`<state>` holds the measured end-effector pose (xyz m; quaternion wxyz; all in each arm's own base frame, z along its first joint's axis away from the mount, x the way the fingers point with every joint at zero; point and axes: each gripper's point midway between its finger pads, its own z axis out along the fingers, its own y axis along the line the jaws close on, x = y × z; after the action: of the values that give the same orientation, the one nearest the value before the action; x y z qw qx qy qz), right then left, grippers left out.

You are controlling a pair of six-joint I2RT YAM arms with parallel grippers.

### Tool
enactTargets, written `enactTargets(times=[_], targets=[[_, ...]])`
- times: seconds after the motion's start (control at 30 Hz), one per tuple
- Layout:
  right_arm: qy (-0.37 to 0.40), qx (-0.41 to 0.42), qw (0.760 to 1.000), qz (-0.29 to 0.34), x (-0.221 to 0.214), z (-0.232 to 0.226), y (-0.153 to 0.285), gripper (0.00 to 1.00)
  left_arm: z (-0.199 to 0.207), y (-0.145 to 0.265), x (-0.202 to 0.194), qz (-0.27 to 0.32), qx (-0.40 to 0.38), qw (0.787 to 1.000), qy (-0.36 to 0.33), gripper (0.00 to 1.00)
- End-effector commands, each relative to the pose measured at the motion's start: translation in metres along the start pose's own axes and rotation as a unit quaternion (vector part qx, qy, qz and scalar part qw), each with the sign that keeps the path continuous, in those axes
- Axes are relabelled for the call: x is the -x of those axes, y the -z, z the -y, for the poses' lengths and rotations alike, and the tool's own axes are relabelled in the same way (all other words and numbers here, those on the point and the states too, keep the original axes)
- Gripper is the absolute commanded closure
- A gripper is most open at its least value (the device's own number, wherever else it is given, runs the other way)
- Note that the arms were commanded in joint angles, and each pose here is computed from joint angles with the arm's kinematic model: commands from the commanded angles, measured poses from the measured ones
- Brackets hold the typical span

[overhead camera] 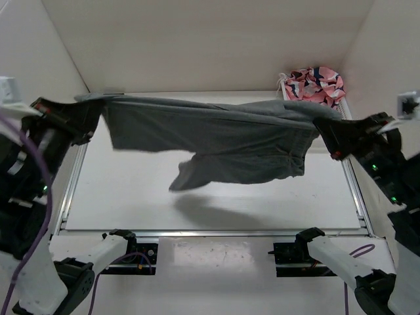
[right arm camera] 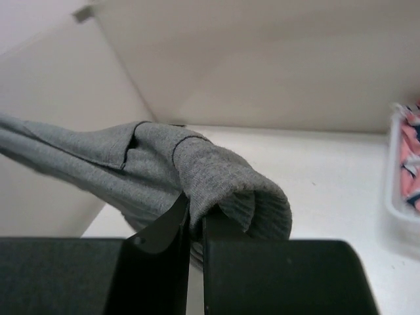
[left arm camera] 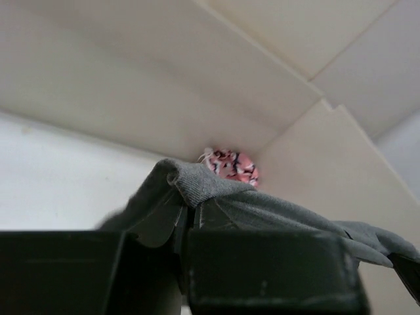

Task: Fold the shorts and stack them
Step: Flatten the shorts out

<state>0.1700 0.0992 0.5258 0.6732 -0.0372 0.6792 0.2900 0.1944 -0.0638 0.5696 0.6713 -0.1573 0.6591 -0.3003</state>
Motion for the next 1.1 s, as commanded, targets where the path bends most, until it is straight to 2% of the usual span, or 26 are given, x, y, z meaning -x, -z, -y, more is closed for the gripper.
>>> enactTargets(times=[0.0,0.13,0.23,0.33,0.4,0.43,0.5,0.53,0.57,0.6,0.63,0.67,0.7,0.73,0.77,0.8,0.83,0.87,0.9,0.97,1.07], targets=[[0.065,-0.02,0.997,0.046,0.024,0.005,0.041,1.0,-0.016,0.039,0.06,0.13,0.061,0.989,-0.031,0.9],[0.061,-0.009,0.997,0.042,0.023,0.0,0.051,1.0,-0.009,0.06,0.076,0.158,0.054,0.986,-0.03,0.9],[0.055,-0.034,0.997,0.03,0.012,0.011,0.05,1.0,-0.016,0.046,0.067,0.14,0.067,0.987,-0.038,0.9],[0.047,-0.072,0.996,-0.024,-0.025,0.034,0.029,1.0,-0.04,0.003,0.03,0.079,0.102,0.99,-0.05,0.9],[0.047,-0.097,0.993,-0.049,-0.045,0.049,0.017,1.0,-0.067,-0.036,-0.008,0.026,0.138,0.989,-0.054,0.9],[0.047,-0.116,0.988,-0.091,-0.075,0.064,0.0,1.0,-0.082,-0.056,-0.025,0.002,0.16,0.985,-0.059,0.9],[0.048,-0.129,0.983,-0.119,-0.1,0.077,-0.023,1.0,-0.112,-0.089,-0.061,-0.044,0.194,0.978,-0.067,0.9],[0.052,-0.144,0.973,-0.171,-0.139,0.094,-0.045,1.0,-0.129,-0.115,-0.086,-0.08,0.212,0.972,-0.065,0.9],[0.058,-0.152,0.969,-0.183,-0.154,0.104,-0.06,1.0,-0.15,-0.13,-0.097,-0.094,0.237,0.965,-0.066,0.9],[0.06,-0.157,0.972,-0.166,-0.156,0.11,-0.084,1.0,-0.165,-0.146,-0.11,-0.111,0.252,0.959,-0.062,0.9],[0.067,-0.182,0.959,-0.209,-0.19,0.134,-0.117,0.95,-0.177,-0.166,-0.121,-0.124,0.255,0.957,-0.058,0.9],[0.068,-0.198,0.953,-0.217,-0.199,0.148,-0.139,0.84,-0.22,-0.203,-0.156,-0.175,0.296,0.937,-0.061,0.69],[0.066,-0.208,0.951,-0.22,-0.203,0.161,-0.165,0.28,-0.219,-0.231,-0.145,-0.17,0.283,0.942,-0.069,0.45],[0.046,-0.236,0.928,-0.285,-0.251,0.198,-0.197,0.12,-0.23,-0.253,-0.158,-0.195,0.282,0.937,-0.062,0.21],[0.027,-0.239,0.935,-0.259,-0.227,0.2,-0.228,0.01,-0.249,-0.259,-0.18,-0.245,0.307,0.918,-0.056,0.0],[0.012,-0.256,0.914,-0.314,-0.266,0.221,-0.245,0.0,-0.264,-0.295,-0.196,-0.266,0.311,0.911,-0.052,0.0],[0.003,-0.254,0.914,-0.317,-0.265,0.22,-0.256,0.0,-0.272,-0.3,-0.205,-0.283,0.322,0.902,-0.051,0.0],[-0.001,-0.251,0.921,-0.299,-0.248,0.216,-0.269,0.0,-0.293,-0.294,-0.234,-0.332,0.352,0.874,-0.049,0.0],[-0.005,-0.25,0.917,-0.31,-0.257,0.212,-0.269,0.0,-0.275,-0.298,-0.227,-0.318,0.341,0.882,-0.06,0.0],[-0.003,-0.244,0.917,-0.314,-0.263,0.205,-0.264,0.0,-0.273,-0.292,-0.235,-0.32,0.345,0.88,-0.071,0.0],[-0.006,-0.23,0.919,-0.32,-0.264,0.193,-0.244,0.0,-0.255,-0.262,-0.239,-0.312,0.313,0.894,-0.074,0.0]])
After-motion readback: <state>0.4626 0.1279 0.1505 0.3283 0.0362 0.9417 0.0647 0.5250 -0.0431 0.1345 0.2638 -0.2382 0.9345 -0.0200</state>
